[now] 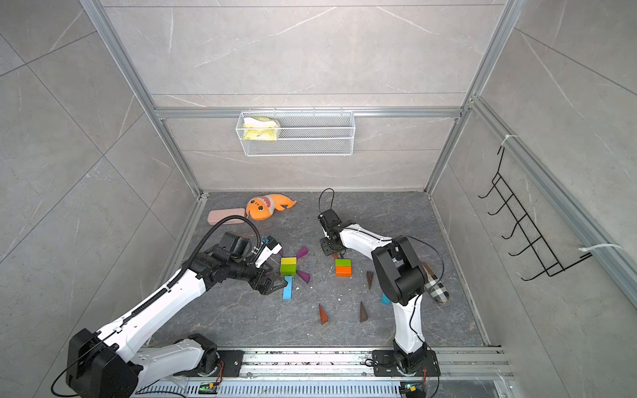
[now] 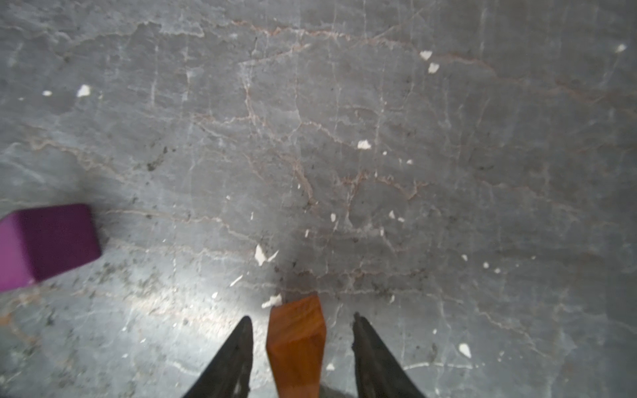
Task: Assemble a small pinwheel with building blocks
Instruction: Assemble the building block at the center of the board, then pick up the building block from the center of the board.
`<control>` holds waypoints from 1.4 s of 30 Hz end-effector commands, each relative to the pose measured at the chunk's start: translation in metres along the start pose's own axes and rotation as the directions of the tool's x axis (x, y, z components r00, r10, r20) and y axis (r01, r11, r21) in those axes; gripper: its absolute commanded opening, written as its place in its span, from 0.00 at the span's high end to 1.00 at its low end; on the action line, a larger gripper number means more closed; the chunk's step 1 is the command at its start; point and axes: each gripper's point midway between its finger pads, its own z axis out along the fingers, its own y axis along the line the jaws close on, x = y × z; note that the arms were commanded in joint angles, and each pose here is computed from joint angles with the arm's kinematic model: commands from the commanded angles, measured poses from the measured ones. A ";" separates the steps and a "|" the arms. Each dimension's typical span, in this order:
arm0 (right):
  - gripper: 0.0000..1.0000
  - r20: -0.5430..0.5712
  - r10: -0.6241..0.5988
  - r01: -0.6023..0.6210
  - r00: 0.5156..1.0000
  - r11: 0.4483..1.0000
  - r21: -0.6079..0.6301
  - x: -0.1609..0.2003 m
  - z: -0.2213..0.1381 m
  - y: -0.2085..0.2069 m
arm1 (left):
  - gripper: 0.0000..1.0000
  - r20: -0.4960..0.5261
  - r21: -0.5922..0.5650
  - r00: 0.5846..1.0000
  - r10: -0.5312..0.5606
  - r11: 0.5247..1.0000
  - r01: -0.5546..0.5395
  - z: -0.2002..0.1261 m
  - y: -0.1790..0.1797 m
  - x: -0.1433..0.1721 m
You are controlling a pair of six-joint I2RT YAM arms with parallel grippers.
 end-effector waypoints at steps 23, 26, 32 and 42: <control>0.50 -0.081 0.459 -0.434 0.885 0.874 0.218 0.140 -0.105 -0.080 | 0.00 0.098 0.057 0.993 0.067 0.996 -0.073 -0.022 -0.025 -0.021; 0.52 -0.101 0.417 -0.394 0.903 0.899 0.190 0.143 -0.093 -0.076 | 0.00 0.100 0.063 0.992 0.071 0.995 -0.077 -0.023 -0.027 -0.020; 0.54 -0.129 0.374 -0.349 0.918 0.919 0.183 0.139 -0.077 -0.077 | 0.00 0.094 0.053 0.993 0.070 0.996 -0.075 -0.021 -0.025 -0.018; 0.57 -0.161 0.368 -0.344 0.916 0.925 0.159 0.137 -0.057 -0.080 | 0.00 0.074 0.050 0.995 0.063 0.997 -0.066 -0.016 -0.020 -0.016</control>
